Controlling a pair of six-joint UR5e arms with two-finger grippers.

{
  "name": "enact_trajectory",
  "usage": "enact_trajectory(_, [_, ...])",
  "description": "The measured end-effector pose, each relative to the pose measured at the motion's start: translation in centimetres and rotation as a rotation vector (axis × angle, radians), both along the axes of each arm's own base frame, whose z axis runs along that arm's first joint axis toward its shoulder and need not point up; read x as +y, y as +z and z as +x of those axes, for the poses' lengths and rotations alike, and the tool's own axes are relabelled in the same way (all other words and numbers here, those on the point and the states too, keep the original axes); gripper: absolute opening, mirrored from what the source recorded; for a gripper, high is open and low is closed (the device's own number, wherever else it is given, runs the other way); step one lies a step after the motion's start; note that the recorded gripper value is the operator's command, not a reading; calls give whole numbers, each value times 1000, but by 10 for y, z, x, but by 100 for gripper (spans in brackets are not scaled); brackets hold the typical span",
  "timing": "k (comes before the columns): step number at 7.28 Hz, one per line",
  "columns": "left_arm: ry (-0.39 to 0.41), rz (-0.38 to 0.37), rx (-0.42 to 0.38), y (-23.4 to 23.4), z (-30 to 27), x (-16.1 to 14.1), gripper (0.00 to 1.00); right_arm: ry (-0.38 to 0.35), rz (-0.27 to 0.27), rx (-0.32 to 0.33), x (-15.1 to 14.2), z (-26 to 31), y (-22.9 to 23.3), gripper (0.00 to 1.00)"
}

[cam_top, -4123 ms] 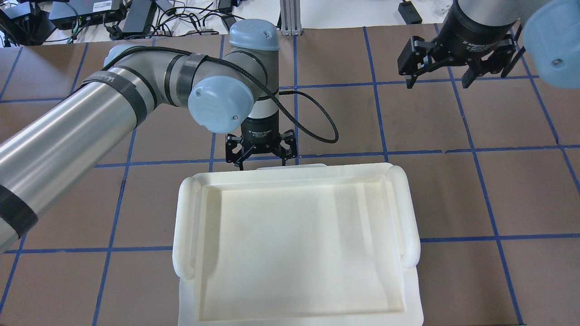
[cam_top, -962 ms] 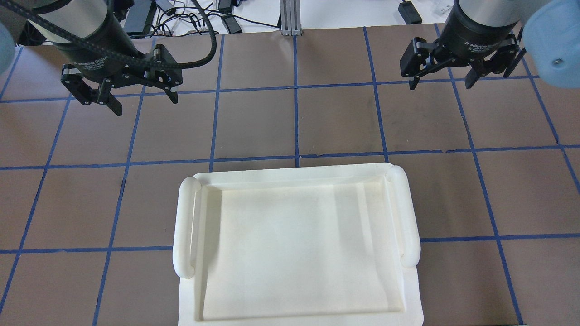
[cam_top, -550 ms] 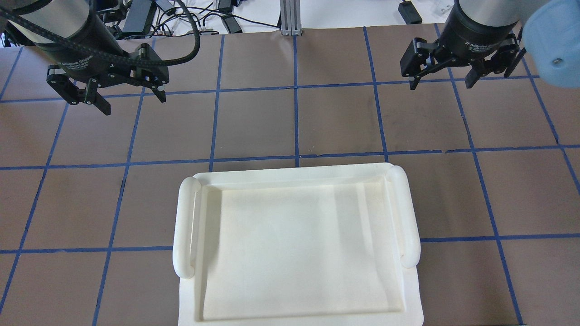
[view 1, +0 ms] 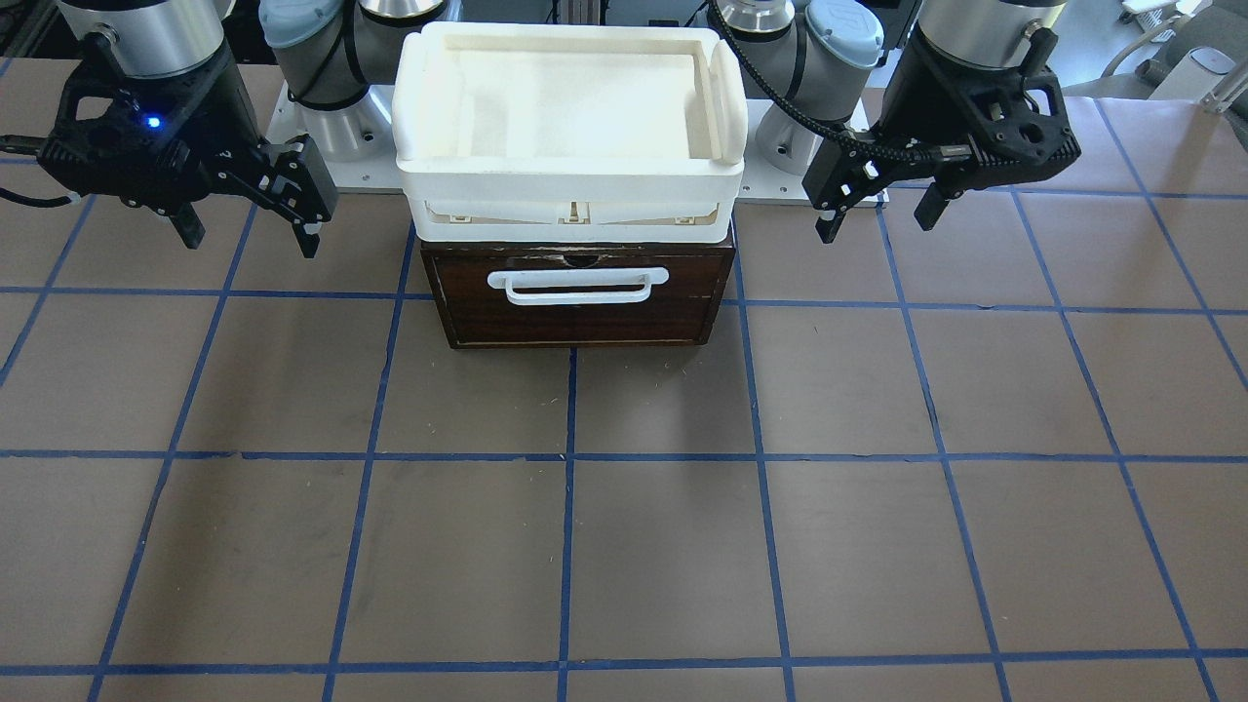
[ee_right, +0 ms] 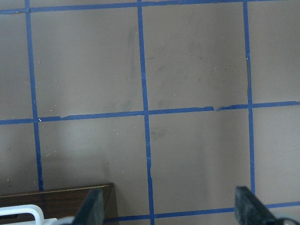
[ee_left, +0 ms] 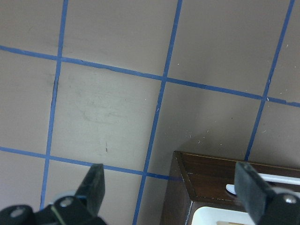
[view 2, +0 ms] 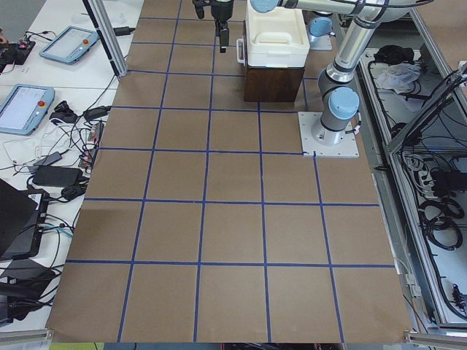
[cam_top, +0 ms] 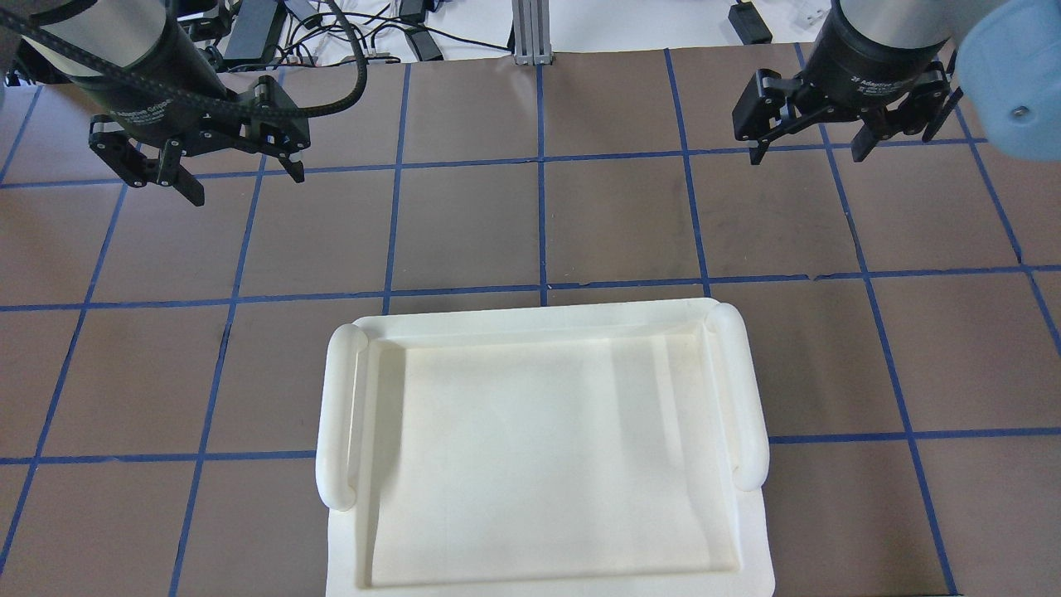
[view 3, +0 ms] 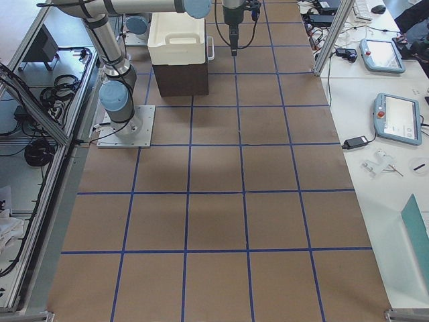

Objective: Put scissors in drawer and close it

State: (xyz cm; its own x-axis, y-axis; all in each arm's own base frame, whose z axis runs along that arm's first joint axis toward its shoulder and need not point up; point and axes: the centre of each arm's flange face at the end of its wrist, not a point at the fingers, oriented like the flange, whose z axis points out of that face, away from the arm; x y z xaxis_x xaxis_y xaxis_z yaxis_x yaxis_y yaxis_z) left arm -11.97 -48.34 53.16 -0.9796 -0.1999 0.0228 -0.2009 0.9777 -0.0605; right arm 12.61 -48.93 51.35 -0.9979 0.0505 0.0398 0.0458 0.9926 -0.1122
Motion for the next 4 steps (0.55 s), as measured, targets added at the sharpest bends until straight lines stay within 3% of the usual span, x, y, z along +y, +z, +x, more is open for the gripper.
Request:
enact_trajectory(2, [-31,7,-11,-2,-1,0,100,-1,1,0,0,-1,0,100])
enact_trajectory(4, [-132,19,-27,-5,-1,-1,100,-2,1,0,0,-1,-1,100])
